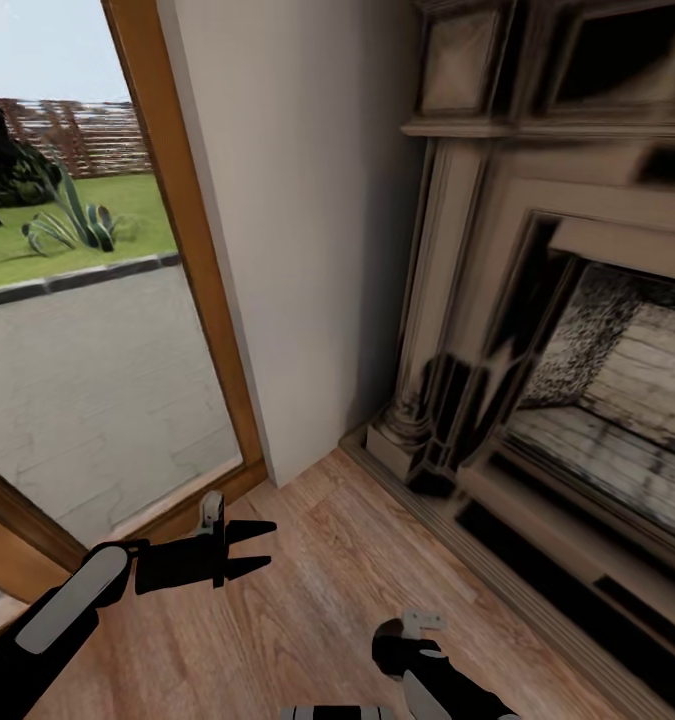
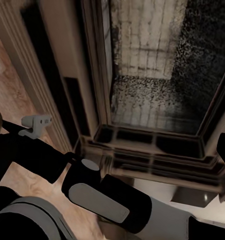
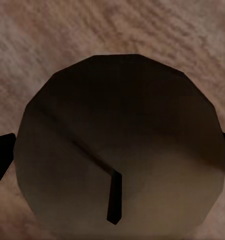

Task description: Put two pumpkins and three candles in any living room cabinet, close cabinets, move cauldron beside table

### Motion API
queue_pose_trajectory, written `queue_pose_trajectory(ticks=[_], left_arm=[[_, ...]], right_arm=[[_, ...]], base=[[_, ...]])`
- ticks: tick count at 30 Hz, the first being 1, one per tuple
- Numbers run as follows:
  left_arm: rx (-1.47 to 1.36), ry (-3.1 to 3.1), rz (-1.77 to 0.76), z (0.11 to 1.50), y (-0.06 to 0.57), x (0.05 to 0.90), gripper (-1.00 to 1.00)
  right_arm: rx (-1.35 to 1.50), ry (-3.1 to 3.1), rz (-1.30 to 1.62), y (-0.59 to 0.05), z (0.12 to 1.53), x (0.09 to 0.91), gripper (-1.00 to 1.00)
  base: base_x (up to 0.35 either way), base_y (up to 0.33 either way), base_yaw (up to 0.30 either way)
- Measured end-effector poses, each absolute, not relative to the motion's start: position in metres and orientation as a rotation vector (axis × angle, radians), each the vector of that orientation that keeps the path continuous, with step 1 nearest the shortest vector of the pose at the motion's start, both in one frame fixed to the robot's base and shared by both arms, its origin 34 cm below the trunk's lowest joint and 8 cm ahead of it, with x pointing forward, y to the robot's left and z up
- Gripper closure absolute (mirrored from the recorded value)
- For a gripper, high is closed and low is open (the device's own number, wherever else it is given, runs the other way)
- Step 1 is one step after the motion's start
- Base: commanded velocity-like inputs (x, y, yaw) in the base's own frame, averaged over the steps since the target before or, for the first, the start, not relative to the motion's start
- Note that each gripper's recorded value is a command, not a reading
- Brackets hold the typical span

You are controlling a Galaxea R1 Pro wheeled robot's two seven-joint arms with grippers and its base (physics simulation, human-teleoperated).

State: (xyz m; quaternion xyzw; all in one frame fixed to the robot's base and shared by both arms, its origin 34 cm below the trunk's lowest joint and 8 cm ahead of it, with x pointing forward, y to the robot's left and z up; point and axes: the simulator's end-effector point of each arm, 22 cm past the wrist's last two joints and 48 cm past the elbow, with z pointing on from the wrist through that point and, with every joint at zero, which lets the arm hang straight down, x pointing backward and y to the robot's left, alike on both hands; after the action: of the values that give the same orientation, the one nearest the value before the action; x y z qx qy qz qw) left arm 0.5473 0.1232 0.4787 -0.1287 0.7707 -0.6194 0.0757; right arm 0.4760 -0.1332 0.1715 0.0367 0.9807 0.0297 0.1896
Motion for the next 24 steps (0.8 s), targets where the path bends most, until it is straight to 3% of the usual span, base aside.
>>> queue_pose_trajectory(ticks=[16,24], left_arm=[[-0.321,2.271,-1.838,0.51,0.124,0.548,-1.0],[-0.285,2.247,-1.83,0.528,0.124,0.547,-1.0]], right_arm=[[0.097,2.684,0.093,-0.131,0.202,0.499,1.0],[0.094,2.649,0.094,-0.131,0.218,0.51,1.0]], base=[[-0.003,0.0,0.0],[-0.164,0.0,-0.124]])
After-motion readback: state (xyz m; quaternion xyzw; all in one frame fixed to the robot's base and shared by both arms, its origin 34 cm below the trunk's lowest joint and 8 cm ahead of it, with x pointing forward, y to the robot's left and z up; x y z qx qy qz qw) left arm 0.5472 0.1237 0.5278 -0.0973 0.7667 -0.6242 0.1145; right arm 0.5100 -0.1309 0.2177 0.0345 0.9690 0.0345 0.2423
